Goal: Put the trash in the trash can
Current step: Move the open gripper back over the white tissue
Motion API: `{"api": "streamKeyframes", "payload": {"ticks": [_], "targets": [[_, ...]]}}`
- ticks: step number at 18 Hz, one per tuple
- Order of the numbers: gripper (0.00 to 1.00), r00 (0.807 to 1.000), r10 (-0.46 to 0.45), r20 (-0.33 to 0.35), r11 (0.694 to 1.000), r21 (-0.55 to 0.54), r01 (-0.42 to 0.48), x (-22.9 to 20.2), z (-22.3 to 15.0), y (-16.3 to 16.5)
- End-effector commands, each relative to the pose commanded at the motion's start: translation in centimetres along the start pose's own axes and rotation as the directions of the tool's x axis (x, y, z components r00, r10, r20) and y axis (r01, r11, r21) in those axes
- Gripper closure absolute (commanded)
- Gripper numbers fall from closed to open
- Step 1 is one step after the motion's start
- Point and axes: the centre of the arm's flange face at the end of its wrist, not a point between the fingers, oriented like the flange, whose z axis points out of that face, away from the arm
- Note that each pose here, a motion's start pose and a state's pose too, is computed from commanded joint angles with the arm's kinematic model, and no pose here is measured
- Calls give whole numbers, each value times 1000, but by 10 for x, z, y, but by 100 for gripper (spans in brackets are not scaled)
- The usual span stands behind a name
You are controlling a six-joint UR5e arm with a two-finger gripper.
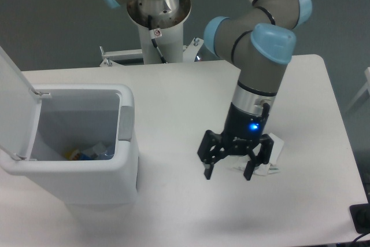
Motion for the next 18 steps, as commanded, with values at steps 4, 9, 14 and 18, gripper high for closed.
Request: {"api": "streamKeyframes", "payload": {"ticks": [4, 9, 14, 18], "targets": [[0, 997, 63, 54, 992, -112, -57, -12, 24, 23], [0, 984, 119, 135, 962, -261, -81, -26, 55, 42], [1, 956, 185, 226, 926, -367, -92, -27, 80, 53], [1, 917, 239, 320, 896, -438, -80, -34, 82, 60]]}}
